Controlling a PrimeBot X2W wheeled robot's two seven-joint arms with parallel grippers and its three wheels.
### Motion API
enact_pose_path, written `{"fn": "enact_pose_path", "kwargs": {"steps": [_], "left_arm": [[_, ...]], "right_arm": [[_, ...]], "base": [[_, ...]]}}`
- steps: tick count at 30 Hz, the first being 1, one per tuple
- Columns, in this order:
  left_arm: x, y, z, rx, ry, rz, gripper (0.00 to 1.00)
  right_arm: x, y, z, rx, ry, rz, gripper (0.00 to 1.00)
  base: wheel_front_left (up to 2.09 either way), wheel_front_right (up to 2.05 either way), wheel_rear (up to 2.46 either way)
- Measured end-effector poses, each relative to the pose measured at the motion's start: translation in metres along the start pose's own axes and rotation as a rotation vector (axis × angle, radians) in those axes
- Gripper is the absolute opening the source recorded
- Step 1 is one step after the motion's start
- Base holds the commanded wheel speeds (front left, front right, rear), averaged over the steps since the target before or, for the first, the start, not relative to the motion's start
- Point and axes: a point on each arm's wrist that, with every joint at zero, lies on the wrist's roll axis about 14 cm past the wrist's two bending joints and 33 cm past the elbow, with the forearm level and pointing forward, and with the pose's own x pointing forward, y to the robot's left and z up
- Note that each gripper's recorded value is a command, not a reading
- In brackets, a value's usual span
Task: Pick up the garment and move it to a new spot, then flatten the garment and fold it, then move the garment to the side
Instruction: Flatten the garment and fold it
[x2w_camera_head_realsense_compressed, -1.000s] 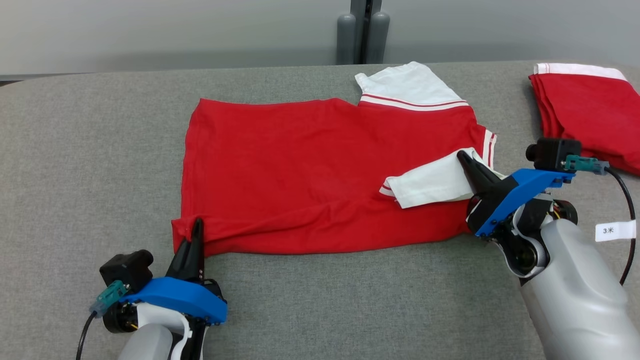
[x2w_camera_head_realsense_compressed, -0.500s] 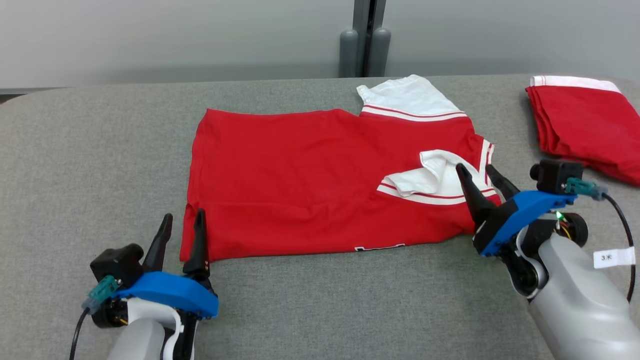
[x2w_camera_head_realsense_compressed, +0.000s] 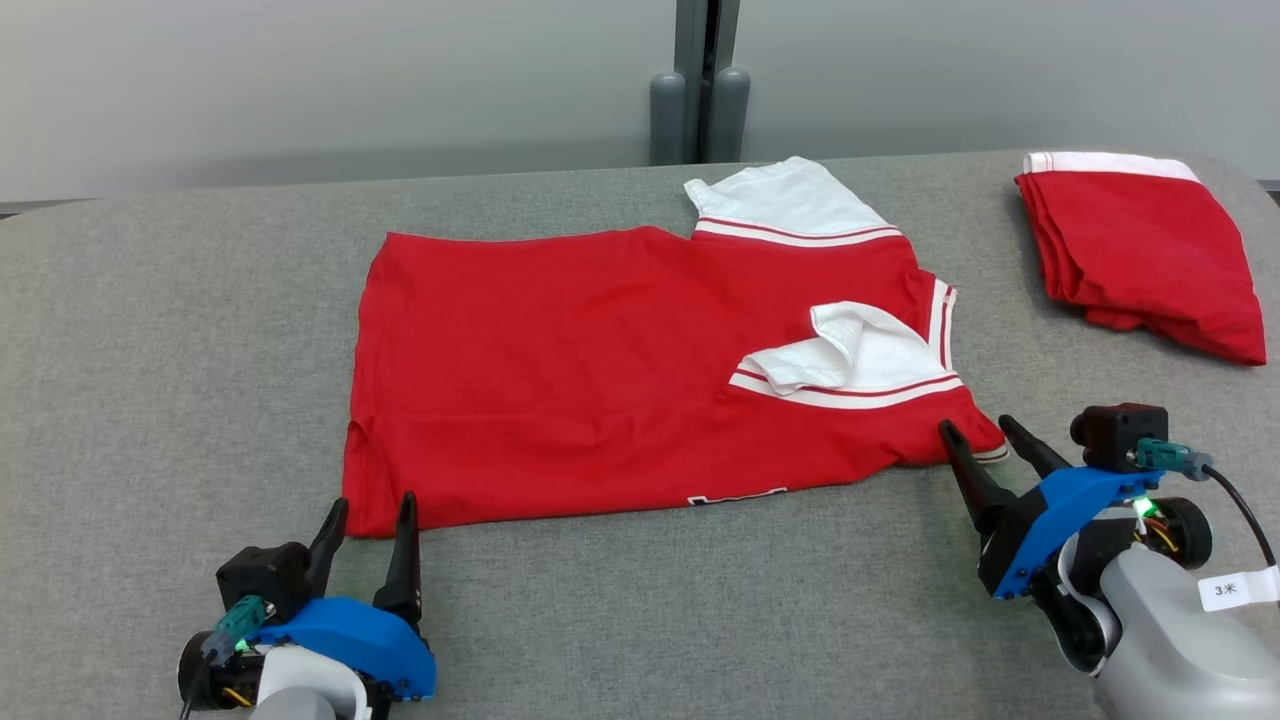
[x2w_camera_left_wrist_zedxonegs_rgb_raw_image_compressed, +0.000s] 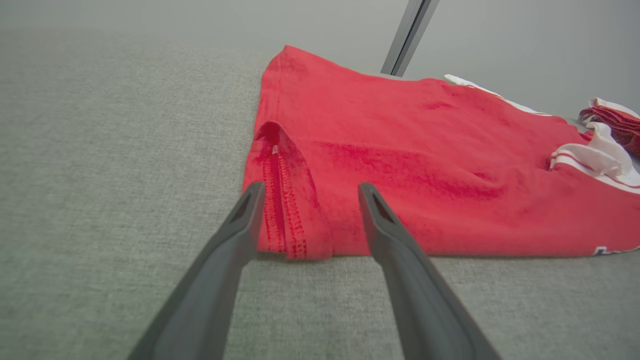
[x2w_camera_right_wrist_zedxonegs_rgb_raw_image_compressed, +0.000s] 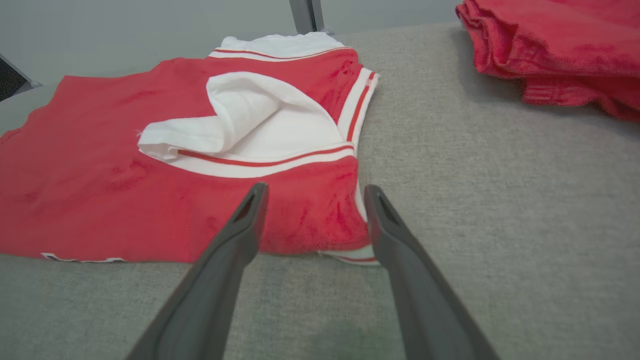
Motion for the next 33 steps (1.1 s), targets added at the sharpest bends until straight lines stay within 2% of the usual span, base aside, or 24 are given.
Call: {"fn": "enact_pose_path", "kwargs": {"steps": [7,11,16,17,18,19,20,27,33], "left_arm": [[0.005,0.008,-0.015,0.079,0.069,0.010,1.00],[0.009,0.017,-0.018,0.120,0.093,0.035,1.00],[0.012,0.023,-0.028,0.105,0.135,0.051,1.00],[0.013,0.023,-0.028,0.102,0.137,0.052,0.90],[0.014,0.023,-0.027,0.094,0.137,0.048,0.51],[0.015,0.023,-0.027,0.077,0.135,0.050,0.02],[0.016,0.022,-0.026,0.063,0.131,0.049,0.00],[0.012,0.019,-0.002,-0.019,0.040,0.052,0.00],[-0.022,0.014,-0.001,-0.059,-0.006,0.048,0.00]], "right_arm": [[0.003,-0.009,-0.008,-0.072,0.042,-0.018,1.00],[0.006,-0.007,-0.015,-0.074,0.066,-0.019,1.00],[0.011,-0.006,-0.022,-0.083,0.093,-0.021,1.00],[0.012,-0.006,-0.023,-0.086,0.098,-0.021,1.00],[0.012,-0.006,-0.026,-0.086,0.107,-0.023,0.85],[0.012,-0.005,-0.027,-0.081,0.110,-0.023,0.24],[0.013,-0.004,-0.028,-0.076,0.112,-0.022,0.00],[0.009,0.005,-0.018,-0.039,0.051,-0.013,0.00],[-0.018,0.011,-0.019,0.018,-0.014,0.000,0.00]], "base": [[0.00,0.00,0.00],[0.00,0.00,0.00],[0.00,0.00,0.00],[0.00,0.00,0.00],[0.00,0.00,0.00],[0.00,0.00,0.00],[0.00,0.00,0.00],[0.00,0.00,0.00],[0.00,0.00,0.00]]}}
